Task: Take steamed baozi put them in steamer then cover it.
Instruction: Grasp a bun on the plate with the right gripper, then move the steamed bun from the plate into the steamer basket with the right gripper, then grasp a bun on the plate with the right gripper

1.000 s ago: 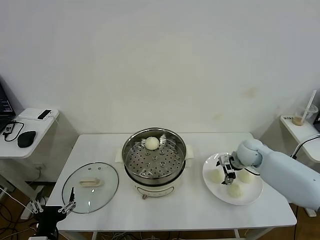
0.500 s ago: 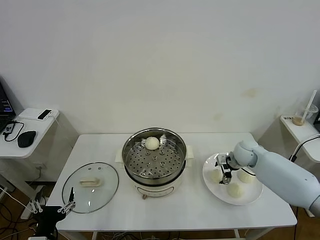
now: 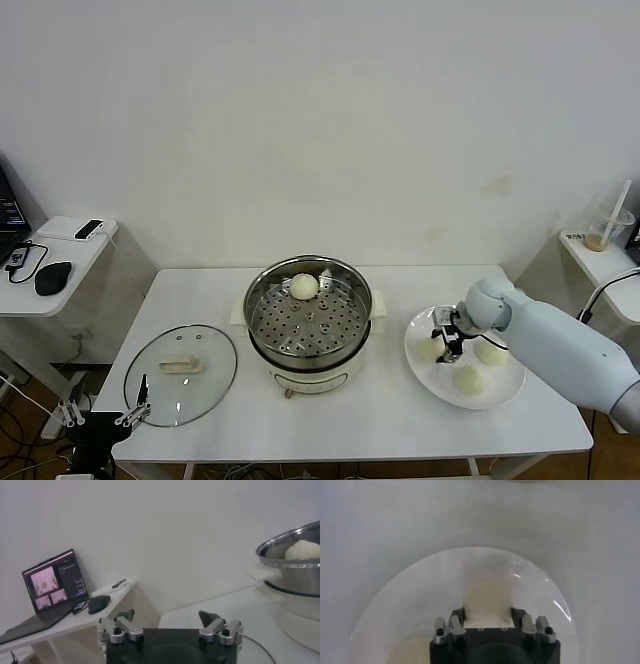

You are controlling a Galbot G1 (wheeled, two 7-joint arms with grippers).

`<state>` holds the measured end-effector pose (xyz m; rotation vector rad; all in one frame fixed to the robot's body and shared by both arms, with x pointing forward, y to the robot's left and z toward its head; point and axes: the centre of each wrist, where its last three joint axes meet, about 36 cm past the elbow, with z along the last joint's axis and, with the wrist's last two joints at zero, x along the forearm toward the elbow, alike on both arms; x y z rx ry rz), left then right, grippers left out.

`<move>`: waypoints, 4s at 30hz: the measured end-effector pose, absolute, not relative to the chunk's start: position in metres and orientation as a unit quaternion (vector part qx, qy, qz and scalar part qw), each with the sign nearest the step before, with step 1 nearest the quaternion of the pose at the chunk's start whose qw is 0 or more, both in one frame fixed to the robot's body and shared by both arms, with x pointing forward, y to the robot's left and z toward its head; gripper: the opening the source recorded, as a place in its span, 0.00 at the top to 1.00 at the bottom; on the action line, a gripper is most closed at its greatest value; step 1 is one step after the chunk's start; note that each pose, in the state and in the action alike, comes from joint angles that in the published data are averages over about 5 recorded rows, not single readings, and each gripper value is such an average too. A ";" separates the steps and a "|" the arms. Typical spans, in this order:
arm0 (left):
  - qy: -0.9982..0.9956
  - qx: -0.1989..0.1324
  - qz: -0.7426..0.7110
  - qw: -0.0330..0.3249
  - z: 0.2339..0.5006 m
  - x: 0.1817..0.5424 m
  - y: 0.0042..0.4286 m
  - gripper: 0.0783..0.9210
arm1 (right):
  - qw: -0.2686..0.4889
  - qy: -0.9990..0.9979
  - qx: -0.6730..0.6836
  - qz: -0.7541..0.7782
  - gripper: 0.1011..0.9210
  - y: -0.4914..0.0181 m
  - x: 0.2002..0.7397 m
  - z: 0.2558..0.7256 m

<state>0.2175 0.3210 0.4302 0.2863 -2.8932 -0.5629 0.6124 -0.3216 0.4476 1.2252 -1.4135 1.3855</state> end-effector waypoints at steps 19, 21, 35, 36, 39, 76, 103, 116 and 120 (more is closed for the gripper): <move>-0.974 0.090 -0.191 0.080 0.436 0.220 0.319 0.12 | 0.340 -0.587 0.462 0.572 0.41 -0.314 0.636 0.577; -0.974 0.090 -0.192 0.079 0.437 0.221 0.319 0.12 | 0.323 -0.593 0.461 0.576 0.41 -0.303 0.641 0.599; -0.974 0.092 -0.192 0.079 0.434 0.225 0.323 0.12 | 0.233 -0.602 0.504 0.573 0.39 -0.163 0.661 0.684; -0.974 0.093 -0.193 0.078 0.435 0.225 0.323 0.12 | 0.230 -0.602 0.510 0.570 0.39 -0.151 0.661 0.684; -0.974 0.093 -0.191 0.076 0.437 0.227 0.323 0.12 | 0.227 -0.601 0.524 0.560 0.39 -0.116 0.661 0.679; -0.976 0.090 -0.185 0.065 0.447 0.229 0.317 0.12 | 0.315 -0.580 0.559 0.502 0.17 0.022 0.644 0.580; -0.976 0.075 -0.191 0.066 0.445 0.235 0.320 0.12 | 0.312 -0.559 0.523 0.563 0.12 -0.216 0.623 0.665; -0.973 0.074 -0.202 0.080 0.439 0.232 0.325 0.12 | 0.370 -0.560 0.500 0.548 0.12 -0.336 0.574 0.585; -0.973 0.074 -0.202 0.083 0.437 0.232 0.324 0.12 | 0.384 -0.553 0.495 0.549 0.12 -0.354 0.563 0.564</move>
